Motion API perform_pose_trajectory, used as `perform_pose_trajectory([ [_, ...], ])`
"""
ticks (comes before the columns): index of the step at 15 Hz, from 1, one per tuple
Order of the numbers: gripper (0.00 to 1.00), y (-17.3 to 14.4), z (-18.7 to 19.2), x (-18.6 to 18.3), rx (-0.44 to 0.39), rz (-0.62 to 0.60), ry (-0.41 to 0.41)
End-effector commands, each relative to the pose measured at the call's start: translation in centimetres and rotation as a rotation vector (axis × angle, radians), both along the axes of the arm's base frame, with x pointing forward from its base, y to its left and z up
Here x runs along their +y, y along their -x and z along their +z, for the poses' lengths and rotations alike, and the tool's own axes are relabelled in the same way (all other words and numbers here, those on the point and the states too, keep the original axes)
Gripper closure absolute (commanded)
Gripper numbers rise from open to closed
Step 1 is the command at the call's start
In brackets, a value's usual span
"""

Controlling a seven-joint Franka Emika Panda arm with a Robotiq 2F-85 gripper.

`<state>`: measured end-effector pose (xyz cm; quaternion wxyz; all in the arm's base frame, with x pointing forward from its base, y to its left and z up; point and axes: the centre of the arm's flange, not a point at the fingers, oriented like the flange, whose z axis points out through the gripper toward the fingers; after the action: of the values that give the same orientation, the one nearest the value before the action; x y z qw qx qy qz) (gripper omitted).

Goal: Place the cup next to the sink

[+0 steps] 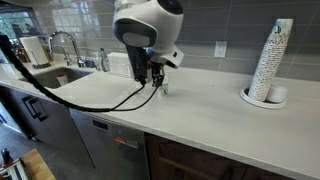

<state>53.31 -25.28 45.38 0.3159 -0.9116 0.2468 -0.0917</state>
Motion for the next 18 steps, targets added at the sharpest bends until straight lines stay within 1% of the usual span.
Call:
perform_pose_trajectory([
  [1,0.00,-7.5,-4.0,-3.0,0.083,0.003,-0.184],
  [5,0.00,-12.4,-9.2,-3.0,0.206,-0.016,-0.359],
  [7,0.00,-14.3,-12.3,-3.1,0.288,-0.058,-0.416],
  [8,0.00,-14.7,-13.4,-3.0,0.328,-0.084,-0.442],
  [9,0.00,-10.2,-12.2,-0.7,0.264,-0.052,-0.373],
  [10,0.00,-11.0,-13.4,-0.7,0.292,-0.065,-0.392],
  [12,0.00,-11.8,-14.6,-1.0,0.314,-0.073,-0.405],
  [16,0.00,-12.2,-14.0,-1.3,0.313,-0.077,-0.405],
  [17,0.00,-13.0,-14.0,-1.8,0.318,-0.099,-0.464],
  [18,0.00,-13.8,-14.1,-2.2,0.321,-0.150,-0.517],
])
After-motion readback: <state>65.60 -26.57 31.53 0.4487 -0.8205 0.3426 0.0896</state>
